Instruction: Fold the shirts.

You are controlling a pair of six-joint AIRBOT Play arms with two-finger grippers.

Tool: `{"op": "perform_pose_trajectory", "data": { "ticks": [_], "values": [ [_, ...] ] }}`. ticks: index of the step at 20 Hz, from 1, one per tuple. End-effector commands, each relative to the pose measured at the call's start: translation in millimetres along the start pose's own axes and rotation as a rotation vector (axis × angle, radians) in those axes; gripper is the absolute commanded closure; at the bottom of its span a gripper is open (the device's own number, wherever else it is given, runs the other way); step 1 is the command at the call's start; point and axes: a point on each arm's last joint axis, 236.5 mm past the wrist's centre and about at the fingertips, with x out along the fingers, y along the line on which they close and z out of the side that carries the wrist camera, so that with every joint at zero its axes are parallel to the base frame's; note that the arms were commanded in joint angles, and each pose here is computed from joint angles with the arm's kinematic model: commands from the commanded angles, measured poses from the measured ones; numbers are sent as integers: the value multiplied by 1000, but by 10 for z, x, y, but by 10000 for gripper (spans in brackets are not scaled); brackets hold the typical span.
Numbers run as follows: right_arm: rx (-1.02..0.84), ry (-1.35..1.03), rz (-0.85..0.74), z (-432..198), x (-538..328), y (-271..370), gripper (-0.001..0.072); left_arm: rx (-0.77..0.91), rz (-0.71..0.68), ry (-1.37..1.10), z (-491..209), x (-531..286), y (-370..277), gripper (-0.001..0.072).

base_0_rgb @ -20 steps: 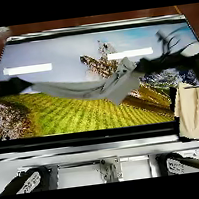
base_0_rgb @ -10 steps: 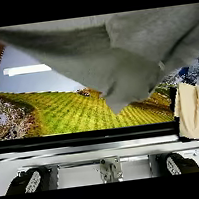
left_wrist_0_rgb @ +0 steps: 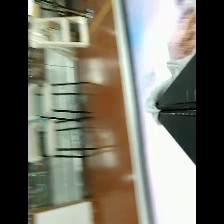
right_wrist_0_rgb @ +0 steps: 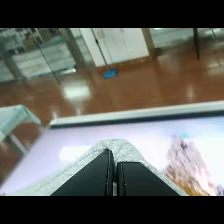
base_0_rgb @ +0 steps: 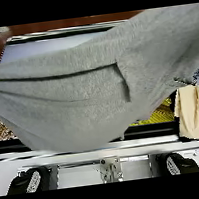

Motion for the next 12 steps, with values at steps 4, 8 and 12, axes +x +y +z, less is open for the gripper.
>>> {"op": "perform_pose_trajectory", "data": {
  "ticks": [4, 8, 12],
  "values": [
    [59, 354, -221, -795, 350, -866, 656, -213, 106, 561, -1544, 20, 294, 675],
    [213, 442, -217, -1379, 1352, -1576, 656, -338, 182, 620, -2330, 711, 743, 675],
    [227, 336, -197, -1852, 2661, -1938, 655, -501, 220, 665, -3097, 1565, 1135, 675]
  ]
}}
